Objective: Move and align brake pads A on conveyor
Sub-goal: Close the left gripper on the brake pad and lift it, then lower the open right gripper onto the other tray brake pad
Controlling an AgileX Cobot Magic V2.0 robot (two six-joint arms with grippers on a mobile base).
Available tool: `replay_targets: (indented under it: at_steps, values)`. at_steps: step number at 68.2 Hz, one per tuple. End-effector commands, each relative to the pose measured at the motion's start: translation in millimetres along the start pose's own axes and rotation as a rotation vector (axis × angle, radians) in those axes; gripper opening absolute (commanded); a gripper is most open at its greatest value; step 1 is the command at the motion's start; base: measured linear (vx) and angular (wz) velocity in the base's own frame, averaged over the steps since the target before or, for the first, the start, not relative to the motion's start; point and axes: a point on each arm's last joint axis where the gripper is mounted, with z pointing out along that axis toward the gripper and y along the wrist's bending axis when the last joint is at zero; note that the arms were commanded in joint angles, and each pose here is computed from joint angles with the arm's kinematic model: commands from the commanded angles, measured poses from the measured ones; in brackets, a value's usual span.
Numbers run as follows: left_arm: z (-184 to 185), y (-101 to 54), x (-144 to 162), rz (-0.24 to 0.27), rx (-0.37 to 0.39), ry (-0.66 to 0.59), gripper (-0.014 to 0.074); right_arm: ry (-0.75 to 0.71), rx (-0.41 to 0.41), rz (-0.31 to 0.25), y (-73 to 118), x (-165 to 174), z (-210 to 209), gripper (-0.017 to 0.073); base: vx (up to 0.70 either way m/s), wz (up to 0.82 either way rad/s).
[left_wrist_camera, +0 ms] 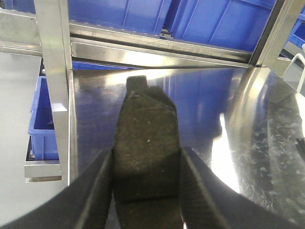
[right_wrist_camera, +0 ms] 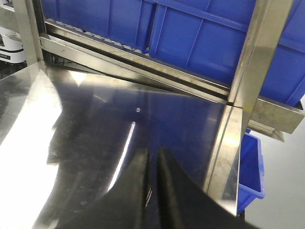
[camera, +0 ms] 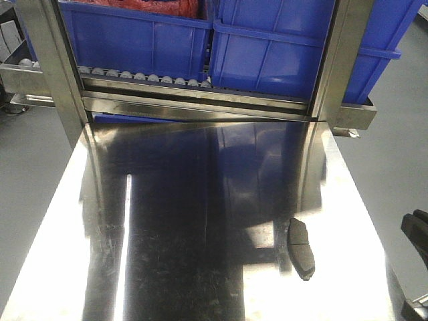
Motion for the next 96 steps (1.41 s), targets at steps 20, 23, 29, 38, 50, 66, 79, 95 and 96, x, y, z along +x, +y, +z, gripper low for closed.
replay_targets:
  at_steps: [20,23,29,38,50,66,79,95,96]
  values:
    - [-3.8,-3.6,-15.5,0.007,0.032,-0.106,-0.0006,-0.096,0.009,-0.008,-1.4,-15.7,-2.1,0.0685,0.0,0.0]
    - [-3.8,-3.6,-15.5,0.007,0.032,-0.106,-0.0006,-0.112,0.009,-0.008,-1.5,-17.1,-2.3,0.0714,0.0,0.0]
    - [-3.8,-3.6,-15.5,0.007,0.032,-0.106,-0.0006,-0.142,0.007,0.014,-1.3,-19.8,-2.4,0.0723,0.0,0.0]
    - [-3.8,-3.6,-15.5,0.007,0.032,-0.106,-0.0006,-0.051,-0.008,0.062,-0.8,-21.6,7.8,0.0701,0.0,0.0]
    - [-3.8,-3.6,-15.5,0.007,0.032,-0.106,-0.0006,0.084,-0.01,0.163,-1.8,-34.8,40.5,0.0664,0.0,0.0]
    - [-3.8,-3.6,-15.5,0.007,0.032,-0.106,-0.0006,0.275,-0.002,0.233,-2.4,-46.3,90.6,0.0616,0.0,0.0]
    - [-3.8,-3.6,-15.5,0.007,0.032,-0.106,-0.0006,0.563,0.019,0.269,-1.7,-43.3,131.7,0.0609,0.0,0.0]
    - [-3.8,-3.6,-15.5,0.007,0.032,-0.106,-0.0006,0.793,0.042,0.27,-0.9,-33.3,179.1,0.0587,0.0,0.0]
    - [-3.8,-3.6,-15.5,0.007,0.032,-0.106,-0.0006,0.798,0.043,0.27,-0.8,-32.4,181.8,0.0587,0.0,0.0]
